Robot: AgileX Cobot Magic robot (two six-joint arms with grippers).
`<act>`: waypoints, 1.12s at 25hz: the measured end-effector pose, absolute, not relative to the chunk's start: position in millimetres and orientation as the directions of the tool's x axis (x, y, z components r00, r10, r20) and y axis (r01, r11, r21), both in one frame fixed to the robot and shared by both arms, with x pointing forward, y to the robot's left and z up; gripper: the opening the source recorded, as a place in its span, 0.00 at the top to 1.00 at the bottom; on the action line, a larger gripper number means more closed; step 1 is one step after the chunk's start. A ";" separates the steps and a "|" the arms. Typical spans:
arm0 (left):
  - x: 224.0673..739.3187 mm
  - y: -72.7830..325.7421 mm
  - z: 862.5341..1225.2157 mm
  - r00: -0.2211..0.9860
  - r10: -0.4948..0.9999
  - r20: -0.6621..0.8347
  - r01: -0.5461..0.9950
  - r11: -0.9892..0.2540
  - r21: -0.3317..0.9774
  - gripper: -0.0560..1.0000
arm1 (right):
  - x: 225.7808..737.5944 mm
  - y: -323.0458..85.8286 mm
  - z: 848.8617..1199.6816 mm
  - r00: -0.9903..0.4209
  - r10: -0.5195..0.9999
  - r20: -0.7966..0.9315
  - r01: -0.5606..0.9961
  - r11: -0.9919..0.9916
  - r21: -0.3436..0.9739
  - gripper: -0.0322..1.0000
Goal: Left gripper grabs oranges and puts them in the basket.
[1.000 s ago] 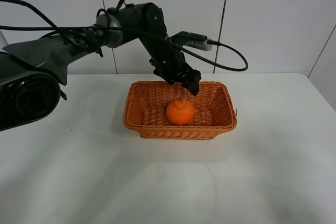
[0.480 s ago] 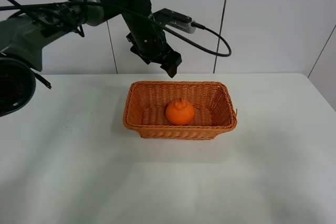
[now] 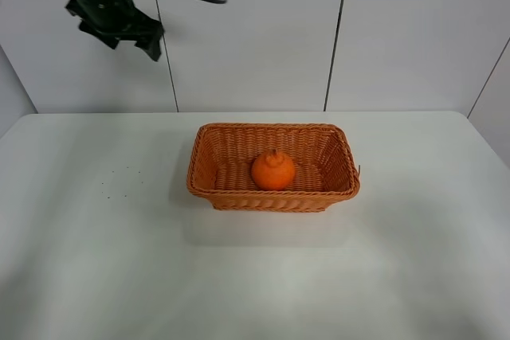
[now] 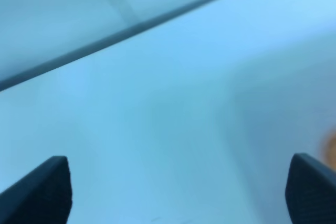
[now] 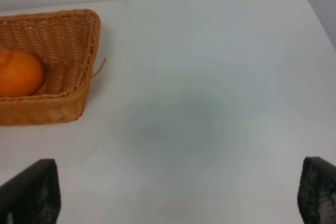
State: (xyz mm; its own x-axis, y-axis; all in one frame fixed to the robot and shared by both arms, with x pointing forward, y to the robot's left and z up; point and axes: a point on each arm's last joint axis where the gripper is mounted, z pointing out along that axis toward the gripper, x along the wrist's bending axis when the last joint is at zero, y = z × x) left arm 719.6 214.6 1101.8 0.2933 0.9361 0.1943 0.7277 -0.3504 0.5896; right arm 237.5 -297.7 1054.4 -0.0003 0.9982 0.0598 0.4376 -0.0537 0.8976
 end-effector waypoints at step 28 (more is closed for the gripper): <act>632.7 338.2 1148.9 0.056 0.994 0.091 0.748 -0.102 0.656 0.08 | 237.5 -297.7 1054.4 0.000 0.998 0.060 0.438 -0.054 0.898 0.30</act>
